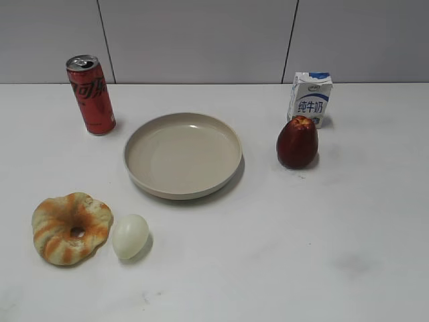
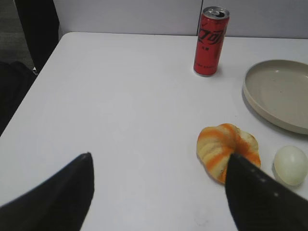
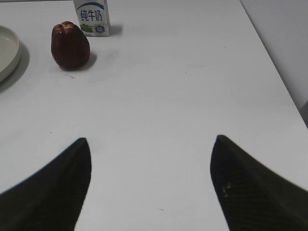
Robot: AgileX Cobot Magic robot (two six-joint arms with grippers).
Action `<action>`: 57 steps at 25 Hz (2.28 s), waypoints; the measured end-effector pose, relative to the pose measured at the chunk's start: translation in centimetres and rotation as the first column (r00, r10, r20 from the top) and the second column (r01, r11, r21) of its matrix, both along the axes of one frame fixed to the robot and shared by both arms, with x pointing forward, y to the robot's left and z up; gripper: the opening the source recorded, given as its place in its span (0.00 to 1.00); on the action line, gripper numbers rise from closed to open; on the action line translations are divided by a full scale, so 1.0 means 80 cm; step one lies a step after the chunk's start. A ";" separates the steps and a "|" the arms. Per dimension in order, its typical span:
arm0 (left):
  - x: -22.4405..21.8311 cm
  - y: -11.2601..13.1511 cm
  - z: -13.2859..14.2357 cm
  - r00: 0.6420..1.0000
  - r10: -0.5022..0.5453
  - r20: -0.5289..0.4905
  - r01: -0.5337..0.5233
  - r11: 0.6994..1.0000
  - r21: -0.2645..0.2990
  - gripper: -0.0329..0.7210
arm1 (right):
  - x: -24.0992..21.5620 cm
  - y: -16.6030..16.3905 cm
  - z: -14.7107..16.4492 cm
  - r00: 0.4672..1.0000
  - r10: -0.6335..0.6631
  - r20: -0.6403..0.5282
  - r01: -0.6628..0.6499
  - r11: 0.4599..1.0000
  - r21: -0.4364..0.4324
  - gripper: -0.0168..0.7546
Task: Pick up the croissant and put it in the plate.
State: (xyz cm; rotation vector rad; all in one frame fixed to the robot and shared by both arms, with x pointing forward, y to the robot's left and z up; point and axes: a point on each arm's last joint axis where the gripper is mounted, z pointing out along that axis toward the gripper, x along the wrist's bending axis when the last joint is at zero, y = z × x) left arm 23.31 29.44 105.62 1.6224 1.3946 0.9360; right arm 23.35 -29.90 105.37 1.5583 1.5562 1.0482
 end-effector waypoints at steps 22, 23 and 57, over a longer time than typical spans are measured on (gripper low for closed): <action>0.082 0.000 0.051 1.000 0.013 -0.020 -0.013 1.000 -0.006 0.85 | 0.000 0.000 0.000 1.000 0.000 0.000 0.000 1.000 0.000 0.78; 0.096 -0.001 0.055 1.000 0.008 -0.025 -0.008 1.000 -0.008 0.85 | 0.000 0.000 0.000 1.000 0.000 0.000 0.000 1.000 0.000 0.78; 0.373 -0.115 -0.192 0.457 -0.183 -0.870 0.282 0.958 -0.054 0.64 | 0.000 0.000 0.000 1.000 0.000 0.000 0.000 1.000 0.000 0.78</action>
